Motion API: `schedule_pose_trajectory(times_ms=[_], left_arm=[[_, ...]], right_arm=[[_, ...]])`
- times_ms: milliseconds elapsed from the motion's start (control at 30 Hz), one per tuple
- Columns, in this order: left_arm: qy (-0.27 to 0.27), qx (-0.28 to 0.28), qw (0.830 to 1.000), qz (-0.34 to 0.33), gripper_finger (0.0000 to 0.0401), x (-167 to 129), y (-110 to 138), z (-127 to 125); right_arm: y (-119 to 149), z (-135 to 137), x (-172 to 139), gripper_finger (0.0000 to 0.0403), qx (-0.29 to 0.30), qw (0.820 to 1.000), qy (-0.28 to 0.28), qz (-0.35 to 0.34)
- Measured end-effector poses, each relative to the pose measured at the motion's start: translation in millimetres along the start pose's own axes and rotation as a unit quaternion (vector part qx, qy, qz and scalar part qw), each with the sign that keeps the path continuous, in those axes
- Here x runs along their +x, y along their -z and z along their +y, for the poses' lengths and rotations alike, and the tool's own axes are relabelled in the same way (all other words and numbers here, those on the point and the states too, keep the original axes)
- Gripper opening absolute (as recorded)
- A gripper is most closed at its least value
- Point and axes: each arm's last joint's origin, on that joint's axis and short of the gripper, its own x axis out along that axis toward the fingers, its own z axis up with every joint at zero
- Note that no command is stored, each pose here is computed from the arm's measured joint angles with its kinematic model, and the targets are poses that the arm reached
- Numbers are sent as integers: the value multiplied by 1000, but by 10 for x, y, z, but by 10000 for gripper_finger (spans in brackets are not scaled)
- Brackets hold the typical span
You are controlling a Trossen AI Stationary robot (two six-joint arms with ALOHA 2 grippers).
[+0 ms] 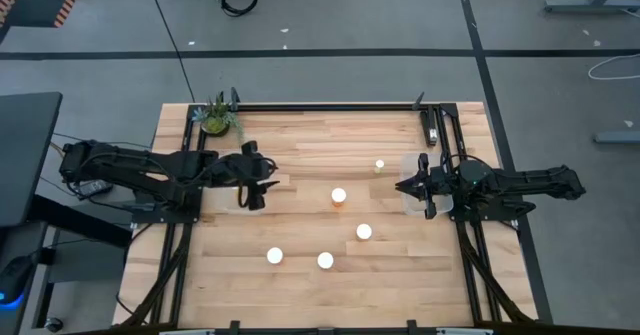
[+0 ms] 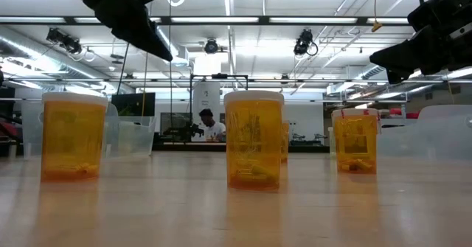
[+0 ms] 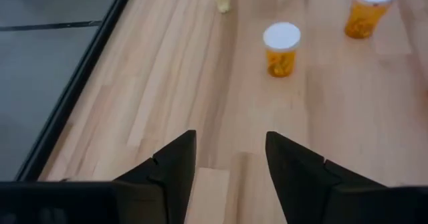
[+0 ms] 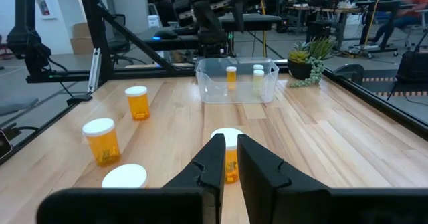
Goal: Pick and place medicine bottles into bin by pill shape (circle, oval)
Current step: Put the small yellow pill bottle into the left transparent bin
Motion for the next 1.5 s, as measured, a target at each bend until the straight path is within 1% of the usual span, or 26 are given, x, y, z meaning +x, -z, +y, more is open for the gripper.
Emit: schedule_pose_trajectory(times_ms=[267,367,467,600,667,733,800,933,1033,1133,1233,1300,1333,1400,1500], left_arm=[[10,24,1000,0,172,0,1,-6],[9,34,999,-17,172,-1,-33,-5],[10,29,999,-39,173,-3,-76,-3],[30,22,998,-45,169,-4,-86,-15],[47,19,998,-48,167,-5,-89,-24],[65,18,997,-49,164,-6,-89,-34],[79,16,996,-50,161,-11,-90,-52],[90,13,995,-51,156,-26,-91,-101],[96,12,994,-52,156,-35,-92,-128],[98,7,994,-52,157,-40,-93,-140],[98,-1,994,-54,154,-39,-98,-140],[95,-4,993,-65,151,-26,-124,-143],[93,-5,993,-72,150,-25,-139,-141],[90,-2,991,-96,149,-31,-182,-138],[87,-3,989,-123,154,-43,-235,-131]], right_arm=[[0,0,0,46,0,1000,0,0],[0,0,0,46,0,1000,0,0],[0,0,0,46,0,1000,0,0],[-1,0,0,46,-2,1000,0,-1],[-7,0,1,46,-12,1000,0,-6],[-35,0,0,46,-16,1000,2,-21],[-53,1,0,46,-3,1000,1,-30],[-159,-1,-12,46,-11,996,8,-85],[-201,0,-20,46,-17,994,9,-107],[-218,-9,-24,46,-24,993,26,-115],[-221,-36,-27,46,29,990,67,-120],[-220,-62,-30,46,72,984,107,-126],[-217,-73,-28,46,84,980,125,-126],[-204,-83,-18,46,87,979,143,-120],[-173,-85,13,46,82,981,148,-101]])
